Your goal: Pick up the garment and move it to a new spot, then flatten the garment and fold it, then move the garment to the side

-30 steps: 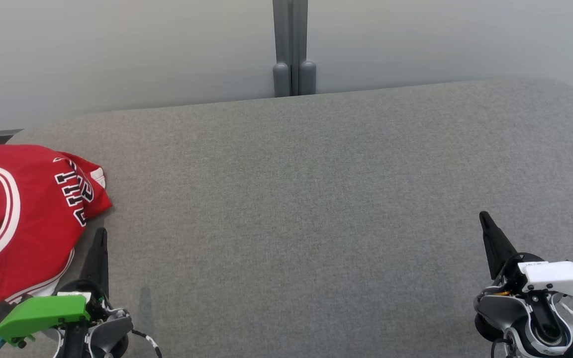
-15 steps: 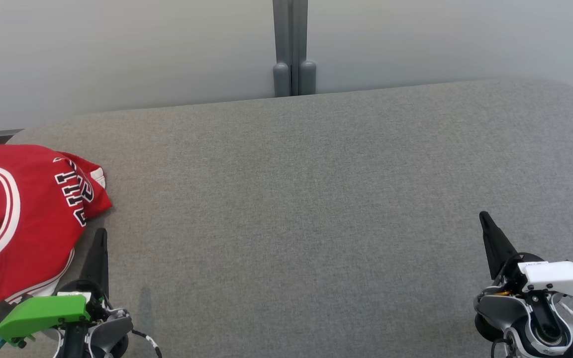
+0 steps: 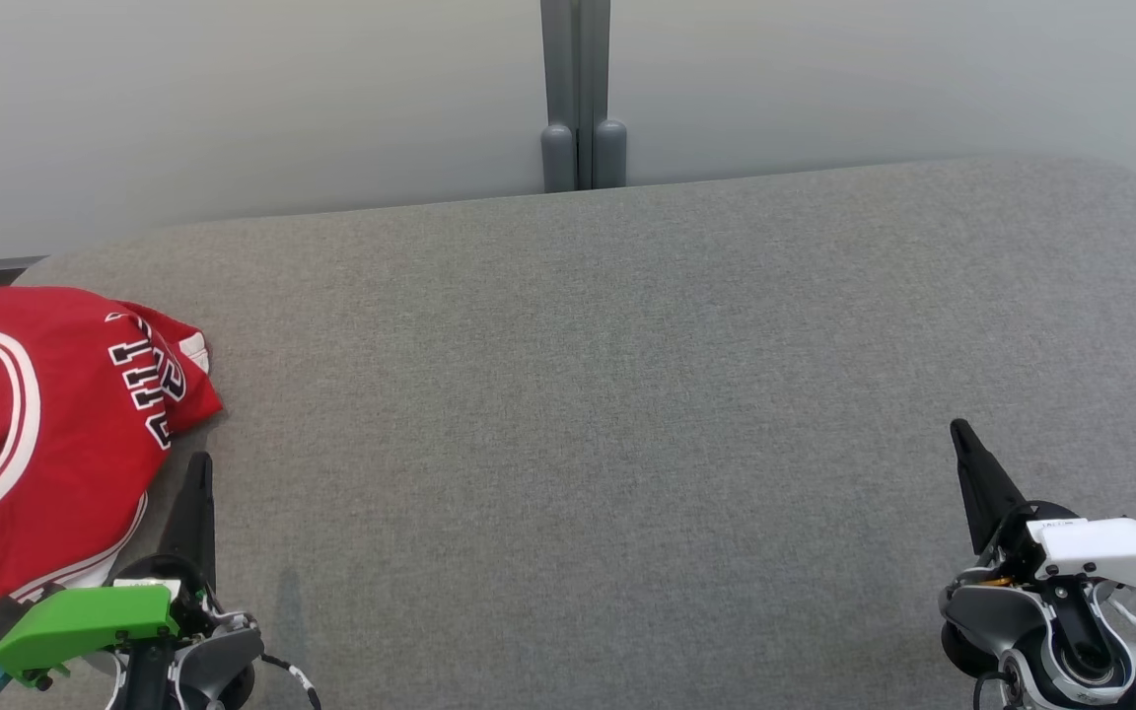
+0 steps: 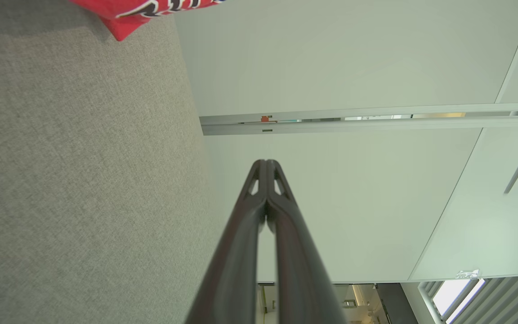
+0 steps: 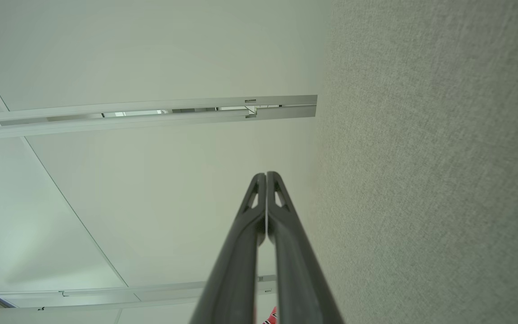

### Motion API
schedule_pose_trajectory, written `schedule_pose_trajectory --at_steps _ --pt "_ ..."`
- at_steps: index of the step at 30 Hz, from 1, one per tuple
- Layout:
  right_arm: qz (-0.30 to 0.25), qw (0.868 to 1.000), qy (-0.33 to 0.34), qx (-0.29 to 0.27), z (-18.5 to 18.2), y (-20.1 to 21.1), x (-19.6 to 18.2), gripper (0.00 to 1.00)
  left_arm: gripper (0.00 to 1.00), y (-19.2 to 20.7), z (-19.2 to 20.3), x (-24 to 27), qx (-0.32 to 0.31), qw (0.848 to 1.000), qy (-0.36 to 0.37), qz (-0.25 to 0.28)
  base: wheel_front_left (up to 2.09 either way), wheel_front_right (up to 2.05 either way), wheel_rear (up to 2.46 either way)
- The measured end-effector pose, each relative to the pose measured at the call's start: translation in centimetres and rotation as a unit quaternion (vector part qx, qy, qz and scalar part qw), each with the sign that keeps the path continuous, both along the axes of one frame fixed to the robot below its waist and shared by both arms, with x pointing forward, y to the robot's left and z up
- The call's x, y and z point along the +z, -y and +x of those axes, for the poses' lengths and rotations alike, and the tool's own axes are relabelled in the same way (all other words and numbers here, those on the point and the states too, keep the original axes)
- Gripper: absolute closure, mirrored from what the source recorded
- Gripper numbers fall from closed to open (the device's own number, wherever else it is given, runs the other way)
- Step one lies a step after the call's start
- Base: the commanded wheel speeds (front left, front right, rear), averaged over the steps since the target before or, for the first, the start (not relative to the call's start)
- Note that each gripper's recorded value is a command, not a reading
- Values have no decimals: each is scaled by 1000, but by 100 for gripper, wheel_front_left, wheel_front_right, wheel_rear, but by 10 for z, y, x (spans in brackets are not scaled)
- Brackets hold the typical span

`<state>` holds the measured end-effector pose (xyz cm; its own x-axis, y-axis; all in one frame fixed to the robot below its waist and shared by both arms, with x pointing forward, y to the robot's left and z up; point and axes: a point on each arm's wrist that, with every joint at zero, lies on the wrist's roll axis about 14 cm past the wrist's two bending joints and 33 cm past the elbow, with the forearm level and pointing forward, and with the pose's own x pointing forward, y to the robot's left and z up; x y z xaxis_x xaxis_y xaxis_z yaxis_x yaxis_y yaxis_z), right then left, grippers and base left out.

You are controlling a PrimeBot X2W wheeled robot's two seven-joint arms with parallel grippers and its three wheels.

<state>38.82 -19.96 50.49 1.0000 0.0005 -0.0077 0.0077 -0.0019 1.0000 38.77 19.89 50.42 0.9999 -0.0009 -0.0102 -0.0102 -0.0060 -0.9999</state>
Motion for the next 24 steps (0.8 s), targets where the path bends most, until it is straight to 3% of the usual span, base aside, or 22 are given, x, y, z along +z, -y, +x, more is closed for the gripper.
schedule_pose_trajectory --at_steps 24 --pt "0 1000 0 0 0 0 0 100 100 0 0 0 0 1000 0 0 0 0 0"
